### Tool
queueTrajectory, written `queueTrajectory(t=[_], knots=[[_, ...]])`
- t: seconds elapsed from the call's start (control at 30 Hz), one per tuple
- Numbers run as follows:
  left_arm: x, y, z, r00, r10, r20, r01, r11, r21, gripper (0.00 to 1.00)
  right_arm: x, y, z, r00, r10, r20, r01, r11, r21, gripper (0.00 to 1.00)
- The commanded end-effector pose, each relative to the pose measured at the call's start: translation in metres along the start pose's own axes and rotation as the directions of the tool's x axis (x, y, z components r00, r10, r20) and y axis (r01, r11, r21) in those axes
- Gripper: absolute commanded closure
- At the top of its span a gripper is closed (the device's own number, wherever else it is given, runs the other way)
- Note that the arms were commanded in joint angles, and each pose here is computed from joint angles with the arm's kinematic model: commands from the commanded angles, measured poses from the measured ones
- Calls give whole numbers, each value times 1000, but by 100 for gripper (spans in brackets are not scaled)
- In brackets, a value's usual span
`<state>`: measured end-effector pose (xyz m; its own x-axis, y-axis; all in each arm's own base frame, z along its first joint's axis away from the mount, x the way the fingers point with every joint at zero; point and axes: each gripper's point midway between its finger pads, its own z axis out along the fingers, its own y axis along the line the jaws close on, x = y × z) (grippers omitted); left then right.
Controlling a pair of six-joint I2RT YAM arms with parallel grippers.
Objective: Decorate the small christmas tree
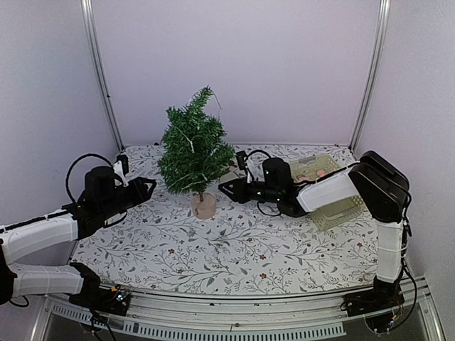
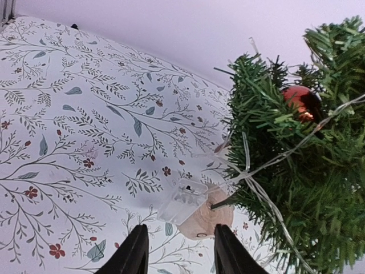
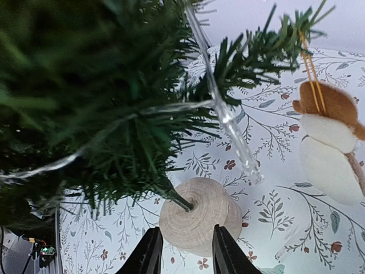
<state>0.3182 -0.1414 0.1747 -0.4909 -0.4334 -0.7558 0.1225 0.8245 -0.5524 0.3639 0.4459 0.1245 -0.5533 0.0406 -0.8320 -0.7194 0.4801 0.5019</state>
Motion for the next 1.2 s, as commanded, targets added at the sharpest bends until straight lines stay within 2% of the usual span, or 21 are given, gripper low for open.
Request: queueTrajectory(t=[0.0, 0.13, 0.33, 0.5, 0.6, 0.73, 0.87, 1.03, 1.17], knots=[[-21, -6, -1, 999, 10, 51, -11, 1000, 15, 59, -18, 1, -33, 1000, 13, 14, -14, 997, 77, 66], [-27, -2, -1, 997, -2, 80, 1, 1000, 9, 59, -13, -15, -79, 996, 92, -18, -88, 983, 162, 66], [-26, 0, 6, 994, -60, 88, 58, 998, 25, 59, -68, -41, -159, 991, 117, 67, -131, 954, 270, 63], [-26, 6, 5, 991, -85, 102, 85, 996, 7, 59, -107, -109, -227, 986, 120, 113, -157, 892, 423, 61], [-28, 9, 3, 991, -81, 109, 83, 996, -14, 59, -120, -153, -250, 987, 121, 102, -157, 843, 515, 61], [-32, 14, -1, 990, -78, 119, 85, 995, -53, 59, -110, -216, -245, 987, 160, -5, -123, 774, 621, 62], [-40, 18, -9, 985, -85, 150, 98, 991, -86, 58, -96, -252, -235, 974, 223, -37, -149, 757, 637, 62], [-45, 20, -15, 983, -87, 160, 106, 988, -113, 57, -62, -284, -215, 937, 332, -113, -184, 738, 649, 63], [-45, 23, -18, 984, -85, 160, 106, 986, -131, 57, -39, -292, -205, 910, 387, -147, -214, 743, 634, 64]])
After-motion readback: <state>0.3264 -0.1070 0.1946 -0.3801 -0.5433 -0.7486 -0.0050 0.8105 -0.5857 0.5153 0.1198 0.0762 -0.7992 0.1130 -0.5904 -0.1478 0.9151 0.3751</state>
